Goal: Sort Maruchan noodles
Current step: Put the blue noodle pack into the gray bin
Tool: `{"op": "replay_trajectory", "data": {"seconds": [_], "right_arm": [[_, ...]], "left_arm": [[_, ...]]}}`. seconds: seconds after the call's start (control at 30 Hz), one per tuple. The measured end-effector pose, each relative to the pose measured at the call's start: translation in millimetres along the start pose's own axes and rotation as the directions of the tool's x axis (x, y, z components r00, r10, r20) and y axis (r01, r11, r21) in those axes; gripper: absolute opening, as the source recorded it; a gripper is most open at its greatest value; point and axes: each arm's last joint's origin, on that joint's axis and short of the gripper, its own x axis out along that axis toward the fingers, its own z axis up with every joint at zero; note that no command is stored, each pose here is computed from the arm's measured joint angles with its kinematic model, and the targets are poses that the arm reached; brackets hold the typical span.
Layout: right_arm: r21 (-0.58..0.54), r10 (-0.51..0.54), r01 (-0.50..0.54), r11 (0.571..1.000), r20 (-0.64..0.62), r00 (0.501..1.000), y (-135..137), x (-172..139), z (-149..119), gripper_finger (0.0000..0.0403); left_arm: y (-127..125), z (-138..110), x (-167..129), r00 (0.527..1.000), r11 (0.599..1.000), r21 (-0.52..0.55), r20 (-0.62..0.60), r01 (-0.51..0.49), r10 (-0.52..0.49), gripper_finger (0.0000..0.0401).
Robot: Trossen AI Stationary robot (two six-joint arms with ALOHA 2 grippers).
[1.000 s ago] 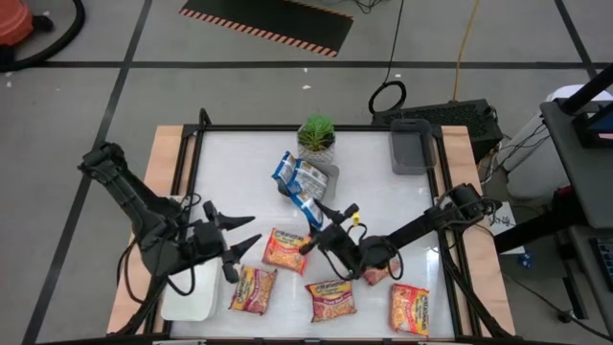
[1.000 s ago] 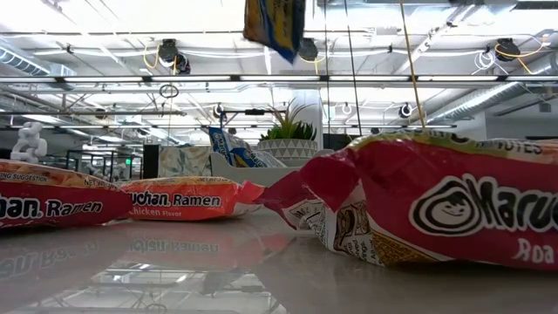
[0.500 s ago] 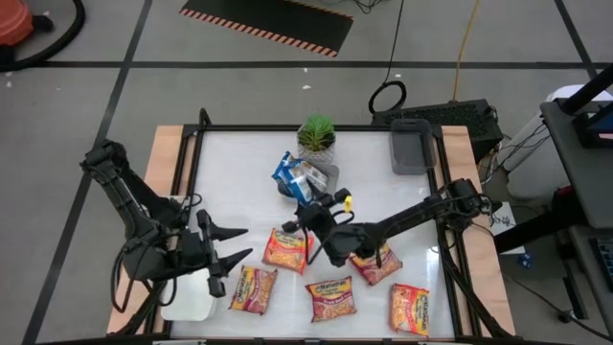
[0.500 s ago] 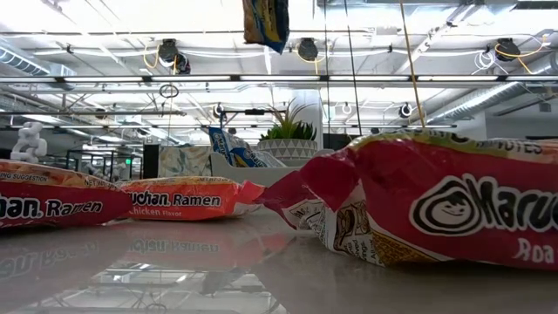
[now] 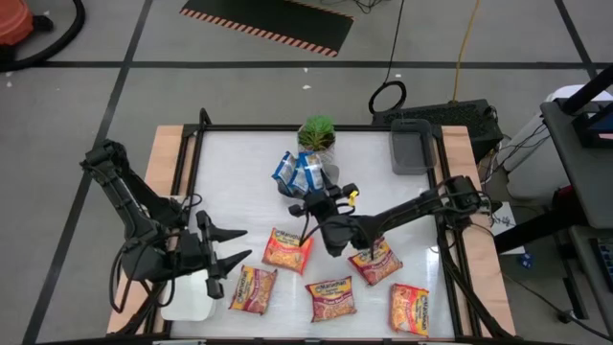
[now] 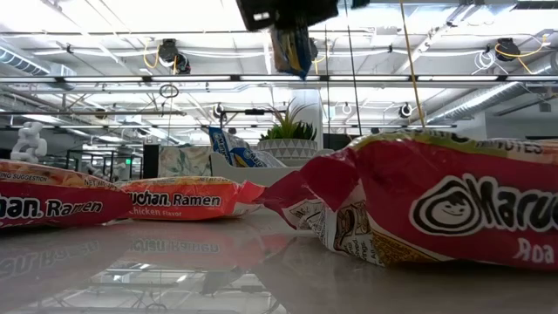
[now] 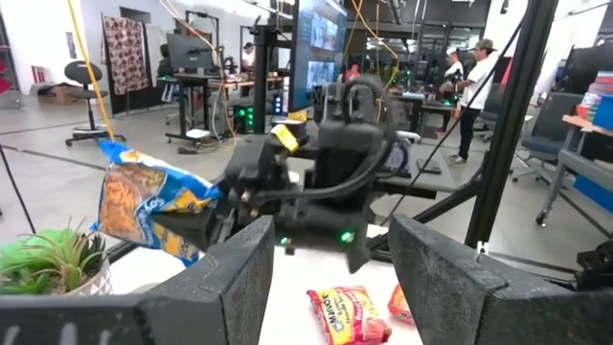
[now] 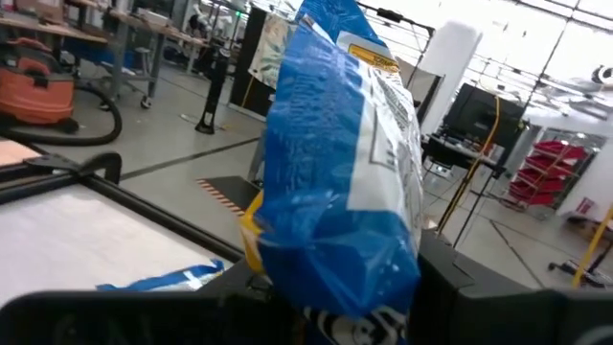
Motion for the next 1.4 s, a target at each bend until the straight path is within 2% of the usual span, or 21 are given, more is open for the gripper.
{"op": "replay_trajectory", "data": {"seconds": [0.4, 0.7, 1.13, 1.4], "right_arm": [[0.048, -0.060, 0.061, 0.997, -0.019, 0.998, -3.2, 25.5, -36.2, 0.0118], [0.165, -0.078, 0.081, 0.983, -0.025, 0.997, -8.7, 31.4, -70.5, 0.0118], [0.299, -0.069, 0.073, 0.952, -0.023, 0.997, -11.2, 27.9, -84.6, 0.0109], [0.313, -0.056, 0.059, 0.948, -0.018, 0.998, -10.0, 22.4, -87.5, 0.0107]], "left_arm": [[1.4, 0.1, 2.9, 1.000, 1.000, 0.019, 0.002, -0.009, 0.009, 0.0212], [1.8, 0.1, 3.7, 1.000, 0.999, 0.031, 0.002, -0.013, 0.013, 0.0212], [1.9, 0.1, 3.8, 1.000, 0.999, 0.033, 0.002, -0.013, 0.013, 0.0212], [4.1, 0.2, 7.9, 1.000, 0.999, 0.029, 0.004, -0.031, 0.031, 0.0212]]}}
